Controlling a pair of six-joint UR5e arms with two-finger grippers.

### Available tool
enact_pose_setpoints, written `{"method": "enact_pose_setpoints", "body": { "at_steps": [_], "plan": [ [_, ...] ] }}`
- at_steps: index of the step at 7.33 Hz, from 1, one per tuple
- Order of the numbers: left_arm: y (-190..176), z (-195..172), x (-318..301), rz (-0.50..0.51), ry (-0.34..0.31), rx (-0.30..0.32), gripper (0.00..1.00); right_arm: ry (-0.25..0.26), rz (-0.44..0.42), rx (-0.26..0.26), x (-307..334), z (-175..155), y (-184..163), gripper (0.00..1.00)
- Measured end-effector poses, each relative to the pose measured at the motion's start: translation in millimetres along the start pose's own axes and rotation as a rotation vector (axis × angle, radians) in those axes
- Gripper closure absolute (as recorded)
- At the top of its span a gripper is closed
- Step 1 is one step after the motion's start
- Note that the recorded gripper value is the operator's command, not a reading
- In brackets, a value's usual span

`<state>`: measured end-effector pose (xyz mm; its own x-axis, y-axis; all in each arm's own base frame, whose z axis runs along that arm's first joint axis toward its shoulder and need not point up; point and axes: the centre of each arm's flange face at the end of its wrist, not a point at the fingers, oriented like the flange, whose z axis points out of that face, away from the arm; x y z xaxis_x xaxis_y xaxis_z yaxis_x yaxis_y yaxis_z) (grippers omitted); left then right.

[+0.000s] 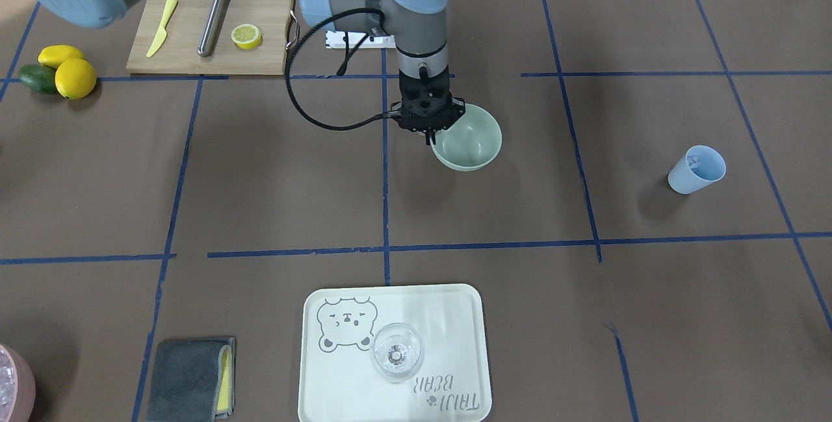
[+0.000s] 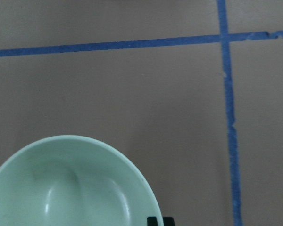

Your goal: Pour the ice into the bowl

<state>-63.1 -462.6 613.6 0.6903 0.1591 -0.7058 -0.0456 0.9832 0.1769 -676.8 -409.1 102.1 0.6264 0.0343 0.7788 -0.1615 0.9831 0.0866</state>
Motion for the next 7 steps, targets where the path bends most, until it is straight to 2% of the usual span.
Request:
{"method": "enact_pose_setpoints", "body": {
  "at_steps": [1, 2, 5, 7],
  "plan": [
    [1, 1, -1, -0.002, 0.0, -0.002, 0.0, -0.005, 0.003, 0.01, -13, 18, 1, 0.63],
    [1, 1, -1, -0.003, 0.0, -0.003, 0.0, -0.009, 0.009, 0.014, -18, 26, 2, 0.01],
    [2, 2, -3, -0.006, -0.003, -0.005, 0.0, -0.016, 0.031, 0.018, -21, 23, 2, 0.0],
    [1, -3, -2, -0.002, -0.006, 0.004, 0.0, -0.01, 0.007, 0.017, -8, -19, -37, 0.0]
  ]
}}
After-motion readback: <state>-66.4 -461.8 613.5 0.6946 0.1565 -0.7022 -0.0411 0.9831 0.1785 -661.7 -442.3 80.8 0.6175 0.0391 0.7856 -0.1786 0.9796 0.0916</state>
